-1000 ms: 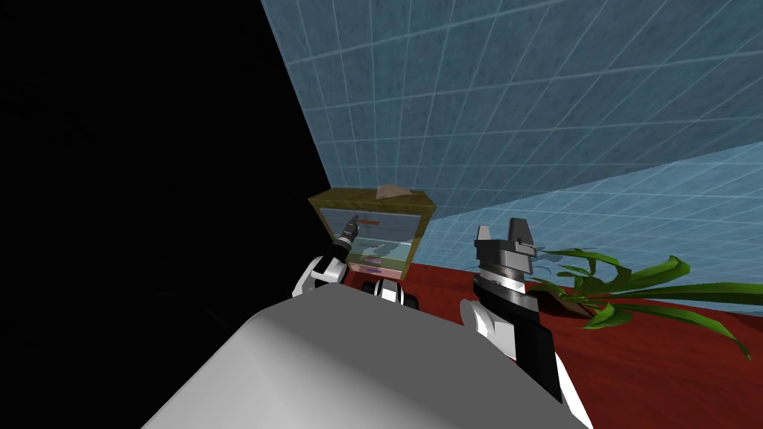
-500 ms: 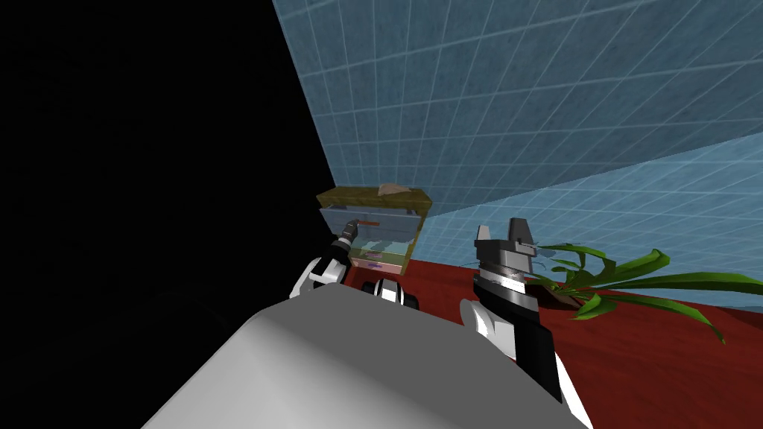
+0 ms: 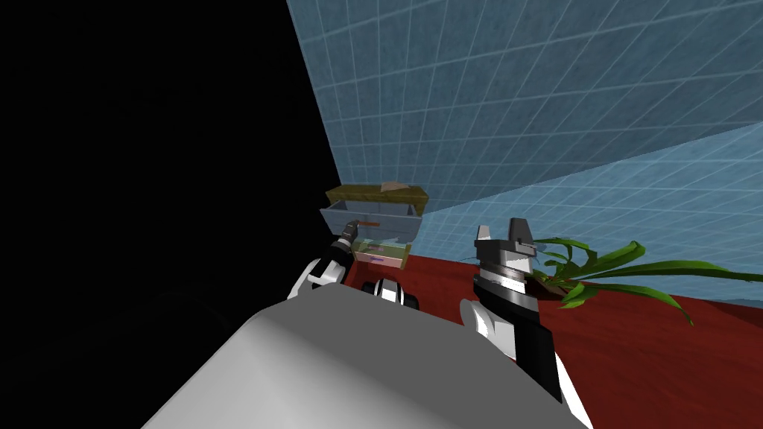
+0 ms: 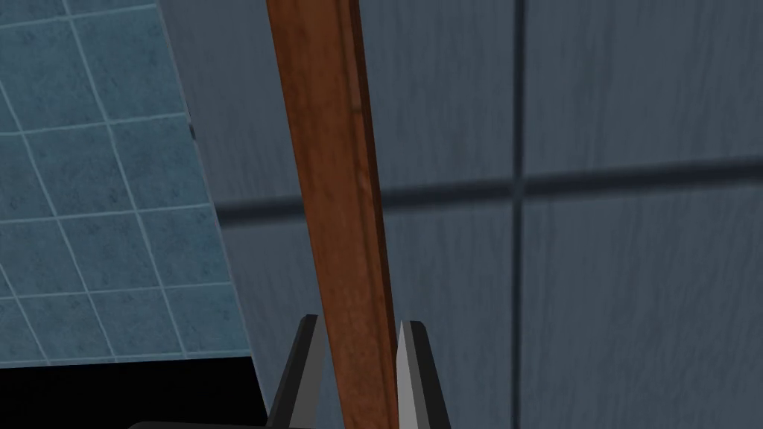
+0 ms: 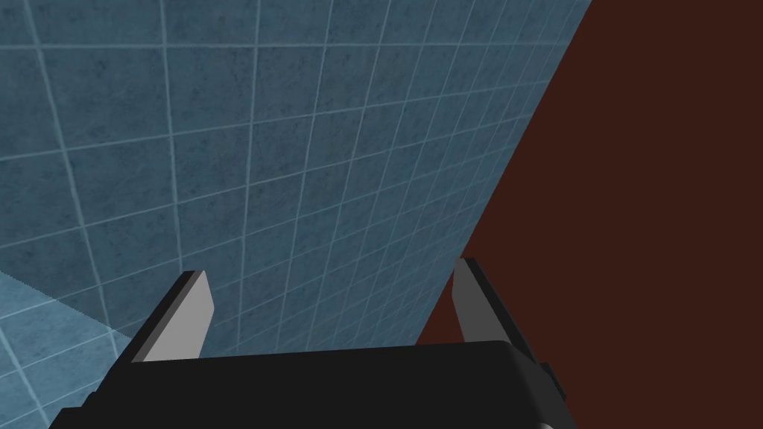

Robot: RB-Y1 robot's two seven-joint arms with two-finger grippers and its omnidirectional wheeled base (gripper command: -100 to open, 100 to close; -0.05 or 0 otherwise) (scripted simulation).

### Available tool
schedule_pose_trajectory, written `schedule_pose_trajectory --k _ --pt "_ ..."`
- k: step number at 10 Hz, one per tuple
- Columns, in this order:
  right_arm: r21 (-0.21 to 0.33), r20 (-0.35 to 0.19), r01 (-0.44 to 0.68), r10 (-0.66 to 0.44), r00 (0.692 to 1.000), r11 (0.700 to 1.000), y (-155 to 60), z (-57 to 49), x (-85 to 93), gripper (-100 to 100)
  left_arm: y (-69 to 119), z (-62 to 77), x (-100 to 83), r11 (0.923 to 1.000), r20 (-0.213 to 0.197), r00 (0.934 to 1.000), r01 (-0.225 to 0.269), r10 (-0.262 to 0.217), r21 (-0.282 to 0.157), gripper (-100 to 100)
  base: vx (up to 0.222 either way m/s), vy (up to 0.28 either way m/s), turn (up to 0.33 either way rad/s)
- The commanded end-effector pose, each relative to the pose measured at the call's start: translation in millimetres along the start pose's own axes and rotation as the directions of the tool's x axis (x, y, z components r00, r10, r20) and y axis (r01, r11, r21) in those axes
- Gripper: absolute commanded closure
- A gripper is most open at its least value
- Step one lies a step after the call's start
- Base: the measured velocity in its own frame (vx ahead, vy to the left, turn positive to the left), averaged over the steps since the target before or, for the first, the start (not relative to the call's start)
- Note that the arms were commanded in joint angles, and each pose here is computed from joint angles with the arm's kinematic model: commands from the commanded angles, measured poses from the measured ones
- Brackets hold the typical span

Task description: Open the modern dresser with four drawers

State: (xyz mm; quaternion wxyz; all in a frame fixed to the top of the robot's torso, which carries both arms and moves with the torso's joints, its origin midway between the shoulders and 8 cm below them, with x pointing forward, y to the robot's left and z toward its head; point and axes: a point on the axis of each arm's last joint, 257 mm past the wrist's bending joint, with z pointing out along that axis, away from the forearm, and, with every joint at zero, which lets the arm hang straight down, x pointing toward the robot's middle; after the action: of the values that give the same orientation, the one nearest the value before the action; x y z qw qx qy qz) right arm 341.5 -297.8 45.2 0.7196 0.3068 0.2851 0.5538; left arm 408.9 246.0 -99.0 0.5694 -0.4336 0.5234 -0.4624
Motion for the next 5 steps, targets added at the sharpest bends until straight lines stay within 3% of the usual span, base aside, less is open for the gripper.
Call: schedule_pose_trajectory --k 1,5 --pt "0.0 0.0 0.0 0.0 1.0 1.0 0.0 -0.1 0.0 0 -16.9 -2.0 -3.8 1.0 0.002 1.0 -0.001 0.001 -0.001 -100 0.026 0.0 -0.012" --pt "0.0 0.0 0.0 0.0 1.0 1.0 0.0 -0.1 -0.1 0 -39.1 -6.6 -8.3 1.0 0.004 1.0 -0.002 0.002 -0.001 -100 0.041 0.006 -0.007"
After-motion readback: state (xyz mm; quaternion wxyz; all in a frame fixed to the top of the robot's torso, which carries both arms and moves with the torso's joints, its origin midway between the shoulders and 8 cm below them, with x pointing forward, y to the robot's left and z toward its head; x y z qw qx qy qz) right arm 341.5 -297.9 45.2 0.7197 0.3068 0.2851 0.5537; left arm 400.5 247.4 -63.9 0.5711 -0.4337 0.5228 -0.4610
